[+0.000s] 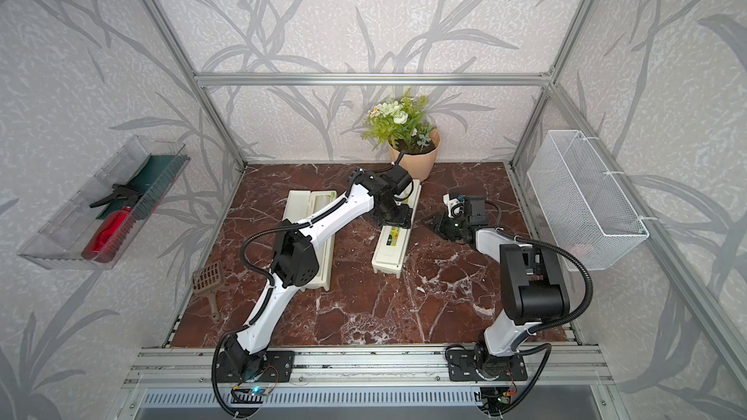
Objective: Put plastic wrap rolls into dispensers
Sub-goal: Open the lid of the plastic wrap cutting box.
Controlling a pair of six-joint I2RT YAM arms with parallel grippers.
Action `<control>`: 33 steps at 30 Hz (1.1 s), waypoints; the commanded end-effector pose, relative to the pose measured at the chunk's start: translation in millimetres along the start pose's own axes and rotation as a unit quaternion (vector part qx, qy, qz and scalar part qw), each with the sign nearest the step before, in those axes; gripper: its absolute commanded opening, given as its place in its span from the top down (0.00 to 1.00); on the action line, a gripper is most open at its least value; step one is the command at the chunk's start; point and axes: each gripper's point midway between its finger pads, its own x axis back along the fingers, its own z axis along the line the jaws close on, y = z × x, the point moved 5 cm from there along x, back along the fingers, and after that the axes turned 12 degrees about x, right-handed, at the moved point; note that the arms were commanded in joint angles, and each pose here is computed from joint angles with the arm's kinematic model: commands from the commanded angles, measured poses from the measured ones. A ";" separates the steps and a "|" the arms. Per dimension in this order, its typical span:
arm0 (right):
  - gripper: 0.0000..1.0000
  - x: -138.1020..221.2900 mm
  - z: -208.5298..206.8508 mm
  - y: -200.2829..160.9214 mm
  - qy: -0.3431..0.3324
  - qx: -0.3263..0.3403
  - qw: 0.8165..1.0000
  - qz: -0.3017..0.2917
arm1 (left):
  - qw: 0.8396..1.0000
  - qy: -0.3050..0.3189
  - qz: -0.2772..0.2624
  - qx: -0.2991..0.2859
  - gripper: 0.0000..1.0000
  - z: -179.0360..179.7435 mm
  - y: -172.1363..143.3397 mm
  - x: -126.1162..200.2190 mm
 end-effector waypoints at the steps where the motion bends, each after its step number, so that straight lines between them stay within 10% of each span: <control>1: 0.66 -5.1 18.6 18.6 0.032 0.026 0.999 -0.016 | 0.999 -0.035 0.018 -0.007 0.35 -2.9 -3.5 9.7; 23: 0.83 -53.4 46.0 47.7 0.049 0.032 0.998 0.002 | 0.988 -0.144 0.028 0.051 0.37 1.6 5.0 16.2; 29: 0.84 -64.6 68.9 48.5 0.068 0.047 0.997 0.003 | 0.991 -0.115 -0.013 0.066 0.01 22.3 17.0 33.1; 33: 0.84 -76.5 76.0 45.5 0.072 0.046 0.996 0.017 | 0.983 -0.129 -0.077 0.101 0.01 53.5 35.9 63.2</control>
